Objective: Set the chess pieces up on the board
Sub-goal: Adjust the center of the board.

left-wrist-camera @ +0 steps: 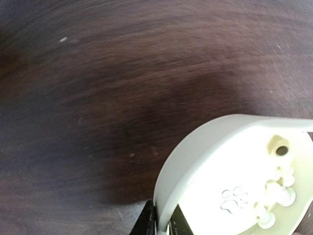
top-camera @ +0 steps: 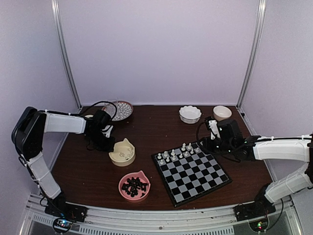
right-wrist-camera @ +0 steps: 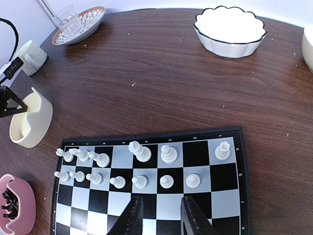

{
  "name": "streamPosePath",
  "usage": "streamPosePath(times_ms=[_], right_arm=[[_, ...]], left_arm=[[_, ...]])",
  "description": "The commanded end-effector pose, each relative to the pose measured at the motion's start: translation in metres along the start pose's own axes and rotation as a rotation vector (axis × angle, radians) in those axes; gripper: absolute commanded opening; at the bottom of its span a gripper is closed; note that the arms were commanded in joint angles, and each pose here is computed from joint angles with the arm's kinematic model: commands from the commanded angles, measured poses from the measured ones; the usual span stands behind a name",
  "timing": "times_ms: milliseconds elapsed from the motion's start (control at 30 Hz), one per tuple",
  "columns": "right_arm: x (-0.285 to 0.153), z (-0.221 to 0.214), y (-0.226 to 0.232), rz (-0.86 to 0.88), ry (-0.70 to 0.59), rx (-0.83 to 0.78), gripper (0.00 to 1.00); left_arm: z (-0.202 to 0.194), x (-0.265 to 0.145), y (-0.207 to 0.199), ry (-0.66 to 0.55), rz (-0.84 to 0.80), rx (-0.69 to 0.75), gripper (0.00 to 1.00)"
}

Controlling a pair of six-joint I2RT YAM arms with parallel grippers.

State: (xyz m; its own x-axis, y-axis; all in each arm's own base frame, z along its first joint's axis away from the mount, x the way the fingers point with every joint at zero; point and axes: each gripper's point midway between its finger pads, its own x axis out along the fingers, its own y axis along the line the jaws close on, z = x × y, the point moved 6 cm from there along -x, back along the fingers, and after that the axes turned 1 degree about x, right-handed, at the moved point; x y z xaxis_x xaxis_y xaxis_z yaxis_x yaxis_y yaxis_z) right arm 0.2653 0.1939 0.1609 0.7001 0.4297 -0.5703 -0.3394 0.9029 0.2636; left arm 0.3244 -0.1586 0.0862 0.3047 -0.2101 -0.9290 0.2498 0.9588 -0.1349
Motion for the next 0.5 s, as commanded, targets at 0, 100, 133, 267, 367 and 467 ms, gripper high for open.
streamPosePath(times_ms=[0, 100, 133, 267, 367, 467], right_arm=[[-0.003, 0.004, 0.002, 0.01, -0.025, 0.005, 0.3], [-0.003, 0.004, 0.001, 0.009, -0.025, 0.005, 0.29], [-0.003, 0.004, 0.001, 0.008, -0.026, 0.005, 0.29], [-0.003, 0.005, 0.001, 0.007, -0.027, 0.004, 0.3], [-0.003, 0.005, 0.002, 0.009, -0.025, 0.003, 0.3], [-0.003, 0.005, 0.002, 0.012, -0.026, 0.004, 0.29]], left_arm=[[-0.009, -0.009, 0.019, -0.047, 0.096, -0.173, 0.1], [-0.012, -0.012, 0.021, -0.071, 0.101, -0.204, 0.13], [-0.011, -0.015, 0.021, -0.081, 0.097, -0.201, 0.17], [-0.005, -0.028, 0.017, -0.139, 0.073, -0.168, 0.32], [0.0, -0.038, 0.014, -0.172, 0.046, -0.145, 0.38], [0.002, -0.05, 0.009, -0.199, 0.028, -0.118, 0.41]])
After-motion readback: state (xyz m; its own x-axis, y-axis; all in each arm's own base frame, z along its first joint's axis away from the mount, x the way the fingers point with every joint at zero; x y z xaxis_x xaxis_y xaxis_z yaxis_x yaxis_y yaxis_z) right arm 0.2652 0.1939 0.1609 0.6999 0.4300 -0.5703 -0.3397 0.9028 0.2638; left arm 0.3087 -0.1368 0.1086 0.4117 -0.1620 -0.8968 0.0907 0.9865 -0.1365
